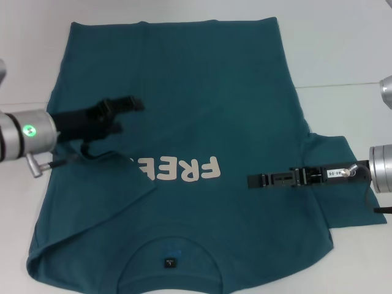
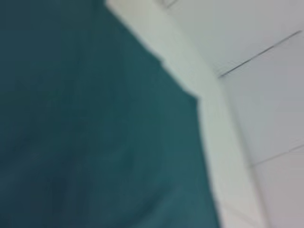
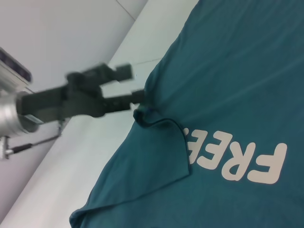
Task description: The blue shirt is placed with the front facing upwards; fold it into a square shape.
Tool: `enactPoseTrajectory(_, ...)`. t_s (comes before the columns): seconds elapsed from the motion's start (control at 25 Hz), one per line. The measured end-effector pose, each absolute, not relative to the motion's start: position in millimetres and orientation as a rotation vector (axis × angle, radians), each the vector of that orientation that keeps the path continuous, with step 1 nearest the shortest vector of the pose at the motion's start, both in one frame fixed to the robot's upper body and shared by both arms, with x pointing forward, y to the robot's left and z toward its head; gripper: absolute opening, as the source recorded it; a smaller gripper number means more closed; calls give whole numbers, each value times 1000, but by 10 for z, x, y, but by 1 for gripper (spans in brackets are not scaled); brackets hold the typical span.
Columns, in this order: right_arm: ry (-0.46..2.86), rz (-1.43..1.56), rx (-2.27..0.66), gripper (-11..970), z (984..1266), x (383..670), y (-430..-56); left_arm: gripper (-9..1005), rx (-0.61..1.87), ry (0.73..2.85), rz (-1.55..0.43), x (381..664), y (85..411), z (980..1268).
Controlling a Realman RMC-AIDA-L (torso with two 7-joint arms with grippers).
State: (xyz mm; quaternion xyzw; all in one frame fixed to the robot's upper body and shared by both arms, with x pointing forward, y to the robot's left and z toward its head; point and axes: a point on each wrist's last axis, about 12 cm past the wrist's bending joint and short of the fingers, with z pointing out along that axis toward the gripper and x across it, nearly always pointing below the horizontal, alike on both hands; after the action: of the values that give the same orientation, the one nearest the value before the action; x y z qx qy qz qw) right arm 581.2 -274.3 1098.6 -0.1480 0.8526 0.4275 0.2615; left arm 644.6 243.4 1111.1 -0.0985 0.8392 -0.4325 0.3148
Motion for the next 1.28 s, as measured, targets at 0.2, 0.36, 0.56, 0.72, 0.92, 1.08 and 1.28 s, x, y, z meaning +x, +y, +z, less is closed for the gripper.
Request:
enactPoseTrajectory(0.2,2310,1152,-401,907,10981,5814,-2738,876,-306,2193,-1126,6405,2644,11126)
enactPoseTrajectory(0.36,2313,1156,-395,907,10969,5809,-2739,877,-408,2268,-975,6368,2845,10973)
enactPoseTrajectory(0.56,2314,1159,-388,907,10968,5811,-2740,876,-439,2288,-909,6330,2921,10889)
enactPoseTrajectory(0.72,2315,1161,-385,907,10964,5811,-2735,876,-442,2297,-866,6328,2939,10852)
enactPoseTrajectory(0.92,2318,1168,-380,906,10954,5813,-2720,876,-415,2301,-837,6371,2816,10828)
enactPoseTrajectory(1.08,2319,1168,-378,906,10954,5813,-2721,877,-389,2330,-795,6423,2665,10770)
enactPoseTrajectory(1.28,2320,1165,-374,906,10955,5811,-2742,877,-291,2296,-877,6500,2399,10903)
